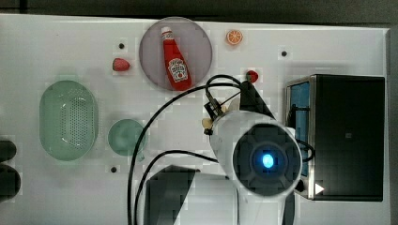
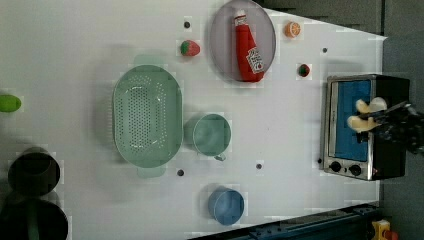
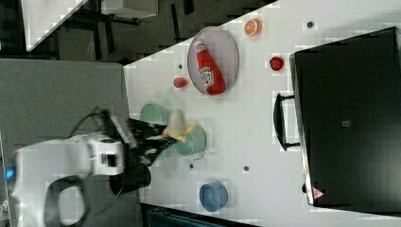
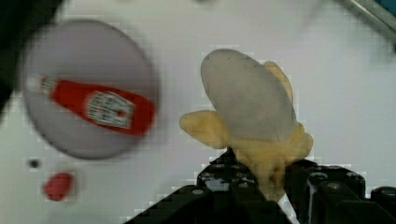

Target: Pick Banana and place it in mug.

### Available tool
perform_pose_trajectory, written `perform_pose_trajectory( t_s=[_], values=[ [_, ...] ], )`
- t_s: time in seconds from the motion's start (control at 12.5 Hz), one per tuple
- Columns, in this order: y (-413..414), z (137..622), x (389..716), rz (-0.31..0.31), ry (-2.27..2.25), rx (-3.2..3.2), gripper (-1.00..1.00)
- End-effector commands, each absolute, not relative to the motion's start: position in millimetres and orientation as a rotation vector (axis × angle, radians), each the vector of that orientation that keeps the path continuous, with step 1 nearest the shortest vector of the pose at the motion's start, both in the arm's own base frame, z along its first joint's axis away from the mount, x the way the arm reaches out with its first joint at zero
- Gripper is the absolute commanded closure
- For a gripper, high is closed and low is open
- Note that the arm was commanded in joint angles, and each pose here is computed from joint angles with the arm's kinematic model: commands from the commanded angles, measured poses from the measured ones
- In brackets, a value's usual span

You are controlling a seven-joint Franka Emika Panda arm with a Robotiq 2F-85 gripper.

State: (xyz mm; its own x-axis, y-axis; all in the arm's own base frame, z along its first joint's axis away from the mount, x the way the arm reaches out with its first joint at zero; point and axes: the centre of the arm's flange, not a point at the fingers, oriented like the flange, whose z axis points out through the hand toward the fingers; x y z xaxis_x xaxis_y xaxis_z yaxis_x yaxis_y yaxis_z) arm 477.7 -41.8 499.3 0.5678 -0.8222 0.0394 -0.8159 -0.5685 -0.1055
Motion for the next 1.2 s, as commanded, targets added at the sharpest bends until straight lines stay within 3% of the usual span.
perform_pose_trajectory(
  t_s=[0.08,0.64,0.96,1.2],
  values=[
    [20,470,472,0.006,1.407,-2.809,0.46],
    [176,445,451,0.063,1.400,-2.796,0.46],
    [237,397,446,0.082,1.555,-2.703,0.46],
    [258,347,450,0.143,1.662,-2.650,0.46]
  ],
)
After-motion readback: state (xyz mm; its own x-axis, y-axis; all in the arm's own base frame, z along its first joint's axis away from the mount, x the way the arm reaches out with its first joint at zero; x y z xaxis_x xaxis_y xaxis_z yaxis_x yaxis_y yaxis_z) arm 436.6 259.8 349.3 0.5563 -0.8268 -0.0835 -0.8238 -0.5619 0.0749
